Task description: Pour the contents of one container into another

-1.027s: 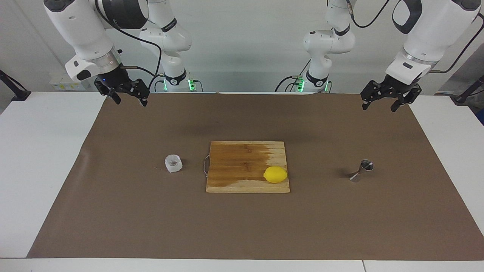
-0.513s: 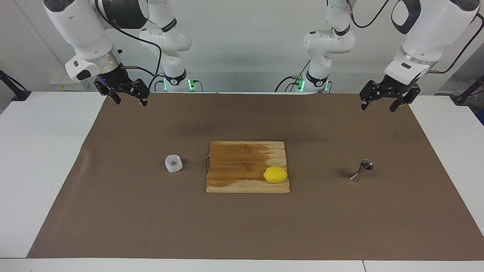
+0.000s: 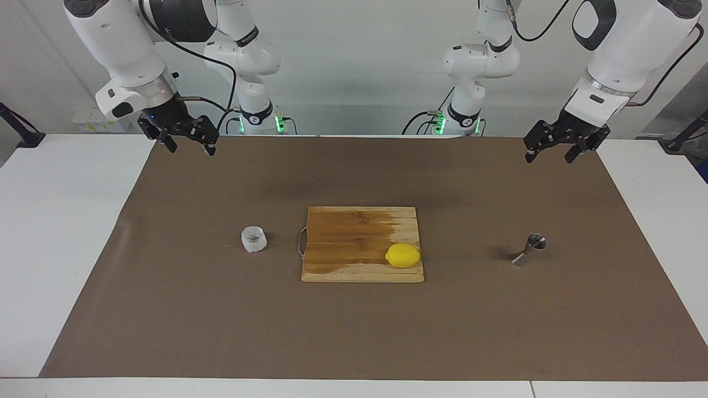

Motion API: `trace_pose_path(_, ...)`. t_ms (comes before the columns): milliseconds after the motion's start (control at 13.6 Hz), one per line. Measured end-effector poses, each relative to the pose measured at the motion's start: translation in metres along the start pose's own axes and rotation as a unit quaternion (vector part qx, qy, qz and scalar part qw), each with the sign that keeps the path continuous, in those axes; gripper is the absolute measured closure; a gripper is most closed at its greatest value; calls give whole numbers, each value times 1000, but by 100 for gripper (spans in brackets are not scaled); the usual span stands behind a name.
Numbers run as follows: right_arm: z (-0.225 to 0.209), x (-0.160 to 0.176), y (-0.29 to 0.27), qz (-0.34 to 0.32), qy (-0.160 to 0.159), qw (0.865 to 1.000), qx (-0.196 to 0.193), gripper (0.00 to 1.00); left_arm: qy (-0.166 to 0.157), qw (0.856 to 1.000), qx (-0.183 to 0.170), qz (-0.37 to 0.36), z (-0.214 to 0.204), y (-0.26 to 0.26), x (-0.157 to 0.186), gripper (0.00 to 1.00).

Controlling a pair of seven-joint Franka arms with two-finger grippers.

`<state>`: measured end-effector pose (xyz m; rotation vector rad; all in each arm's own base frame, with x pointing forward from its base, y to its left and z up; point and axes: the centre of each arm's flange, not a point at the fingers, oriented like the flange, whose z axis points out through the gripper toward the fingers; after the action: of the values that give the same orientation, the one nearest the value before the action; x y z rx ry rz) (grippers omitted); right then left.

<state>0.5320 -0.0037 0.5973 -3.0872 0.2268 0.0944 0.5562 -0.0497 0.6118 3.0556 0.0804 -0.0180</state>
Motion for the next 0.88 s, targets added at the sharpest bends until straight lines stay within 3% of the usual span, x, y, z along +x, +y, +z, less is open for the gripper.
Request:
trace_pose_path(147, 0, 0, 0, 0, 0, 1000, 0, 0, -8, 998, -20, -64, 15, 2, 12, 0)
trace_pose_path(367, 0, 0, 0, 0, 0, 1000, 0, 0, -26, 984, -50, -172, 41, -5, 48, 0)
trace_pose_path(660, 0, 0, 0, 0, 0, 1000, 0, 0, -55, 944, -93, -310, 72, -37, 93, 0)
trace_pose_path(880, 0, 0, 0, 0, 0, 1000, 0, 0, -75, 919, -99, -374, 97, -62, 112, 0)
